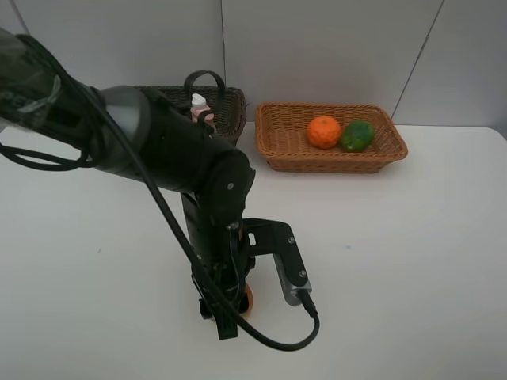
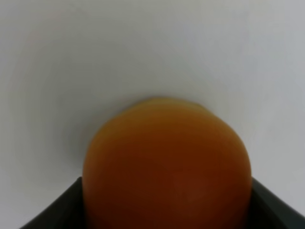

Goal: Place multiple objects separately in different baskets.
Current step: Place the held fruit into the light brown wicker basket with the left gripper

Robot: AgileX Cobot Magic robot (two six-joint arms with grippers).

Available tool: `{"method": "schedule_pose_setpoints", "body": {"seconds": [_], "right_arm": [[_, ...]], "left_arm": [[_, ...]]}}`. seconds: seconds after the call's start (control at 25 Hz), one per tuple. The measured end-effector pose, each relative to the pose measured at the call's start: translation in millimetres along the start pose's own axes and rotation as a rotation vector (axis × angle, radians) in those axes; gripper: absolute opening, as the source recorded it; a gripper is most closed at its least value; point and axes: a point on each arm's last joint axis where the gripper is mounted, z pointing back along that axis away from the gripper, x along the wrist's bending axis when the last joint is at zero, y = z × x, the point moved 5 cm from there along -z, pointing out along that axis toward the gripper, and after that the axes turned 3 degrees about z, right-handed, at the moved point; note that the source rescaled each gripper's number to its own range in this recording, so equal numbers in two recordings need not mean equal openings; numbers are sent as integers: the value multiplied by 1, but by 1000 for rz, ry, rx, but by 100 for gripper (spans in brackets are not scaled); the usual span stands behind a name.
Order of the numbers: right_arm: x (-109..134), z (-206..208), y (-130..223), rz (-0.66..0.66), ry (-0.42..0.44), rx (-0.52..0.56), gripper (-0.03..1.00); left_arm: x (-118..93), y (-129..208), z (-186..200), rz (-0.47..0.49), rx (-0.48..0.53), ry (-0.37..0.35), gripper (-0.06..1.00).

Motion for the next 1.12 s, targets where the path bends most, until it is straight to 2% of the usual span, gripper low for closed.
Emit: {"method": "schedule_pose_setpoints", "body": {"seconds": [0.08,0.2,0.44,0.64,0.76,0.92,1.12], "right_arm": [[0,0,0,0,0,0,95],[0,0,0,0,0,0,95],[0,0,0,0,0,0,95],[0,0,0,0,0,0,95],[0,0,0,0,0,0,95],[0,0,0,0,0,0,95],[0,0,0,0,0,0,95]], "left_arm": [[4,-6,10,17,-27,-10,74],[20,-23,34,107,-80,-26,74],[78,-75,97,399,-313,-90,74],[128,-109,129,627,-476,-109,74],[156,-125,134,729,-547,-117,74],[192,-138,122,808,-610,-168,74],[221,-146,91,798,-680,-250,74]]}}
